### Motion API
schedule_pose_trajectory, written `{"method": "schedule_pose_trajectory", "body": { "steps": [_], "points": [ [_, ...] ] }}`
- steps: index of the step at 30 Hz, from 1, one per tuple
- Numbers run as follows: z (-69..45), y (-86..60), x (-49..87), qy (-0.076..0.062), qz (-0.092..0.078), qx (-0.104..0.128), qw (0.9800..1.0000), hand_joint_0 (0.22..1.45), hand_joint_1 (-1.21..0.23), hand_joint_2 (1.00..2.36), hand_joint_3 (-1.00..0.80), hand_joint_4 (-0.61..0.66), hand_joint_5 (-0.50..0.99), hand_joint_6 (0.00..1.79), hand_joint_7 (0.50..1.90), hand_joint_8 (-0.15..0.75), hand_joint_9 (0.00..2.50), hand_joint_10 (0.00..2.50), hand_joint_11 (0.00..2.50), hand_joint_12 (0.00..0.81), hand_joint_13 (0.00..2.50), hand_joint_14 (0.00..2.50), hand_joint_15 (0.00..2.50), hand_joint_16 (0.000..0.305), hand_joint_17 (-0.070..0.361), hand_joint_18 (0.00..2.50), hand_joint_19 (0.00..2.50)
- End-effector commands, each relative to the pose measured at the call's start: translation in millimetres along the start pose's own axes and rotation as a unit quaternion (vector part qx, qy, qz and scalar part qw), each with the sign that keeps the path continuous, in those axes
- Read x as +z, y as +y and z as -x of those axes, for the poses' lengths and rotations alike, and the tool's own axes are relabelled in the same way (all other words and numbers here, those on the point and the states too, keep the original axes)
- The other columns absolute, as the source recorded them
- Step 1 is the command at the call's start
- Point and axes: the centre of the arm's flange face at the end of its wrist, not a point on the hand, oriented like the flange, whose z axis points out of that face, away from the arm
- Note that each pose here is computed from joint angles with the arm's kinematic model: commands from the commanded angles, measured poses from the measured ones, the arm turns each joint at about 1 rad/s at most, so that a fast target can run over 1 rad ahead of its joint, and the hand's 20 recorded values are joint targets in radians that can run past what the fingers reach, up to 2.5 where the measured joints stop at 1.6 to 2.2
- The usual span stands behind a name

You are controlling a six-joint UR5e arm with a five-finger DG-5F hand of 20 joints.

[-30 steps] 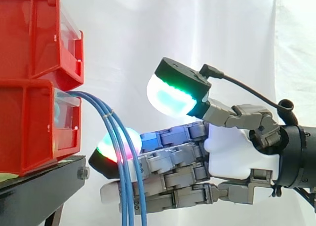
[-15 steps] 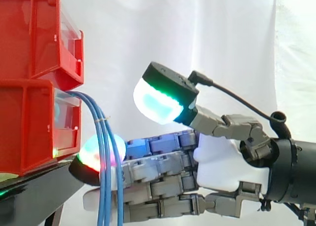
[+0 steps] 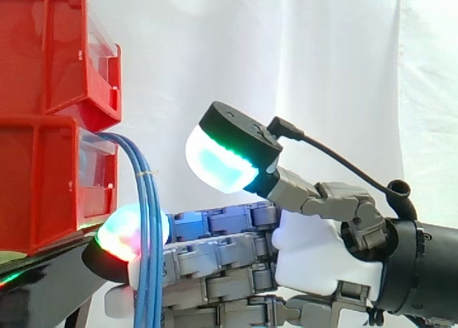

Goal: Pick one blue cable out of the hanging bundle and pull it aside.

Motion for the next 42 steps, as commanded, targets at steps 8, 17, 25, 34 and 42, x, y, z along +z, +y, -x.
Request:
{"method": "schedule_pose_trajectory", "body": {
  "steps": [8,17,25,34,42],
  "points": [
    [-13.1,8.9,7.7,0.005,0.015,-0.027,0.9995,0.59,-0.66,1.01,-0.33,0.28,-0.09,0.5,1.18,0.355,0.88,0.01,0.16,0.349,0.58,0.01,0.2,0.039,0.089,0.37,0.24],
    [-20.3,8.0,6.5,0.01,0.012,-0.024,0.9996,0.59,-0.69,1.01,-0.32,0.22,-0.1,0.58,1.2,0.359,0.88,0.01,0.19,0.352,0.59,0.01,0.21,0.039,0.088,0.39,0.25],
    [-17.7,7.2,4.9,0.01,0.002,-0.019,0.9998,0.59,-0.71,1.01,-0.28,0.19,-0.15,0.78,0.94,0.363,0.87,0.01,0.24,0.358,0.6,0.01,0.22,0.04,0.089,0.41,0.26],
    [-12.1,21.9,3.8,0.012,-0.01,-0.016,0.9998,0.59,-0.75,1.02,-0.12,0.1,-0.18,0.88,0.87,0.365,0.88,0.01,0.31,0.364,0.63,0.01,0.26,0.04,0.09,0.45,0.28],
    [-8.9,36.2,-2.1,0.011,-0.042,-0.023,0.9988,0.65,-0.87,1.03,-0.07,0.01,-0.19,0.92,0.94,0.363,0.89,0.01,0.36,0.366,0.67,0.01,0.28,0.039,0.089,0.51,0.3]
  ]
}}
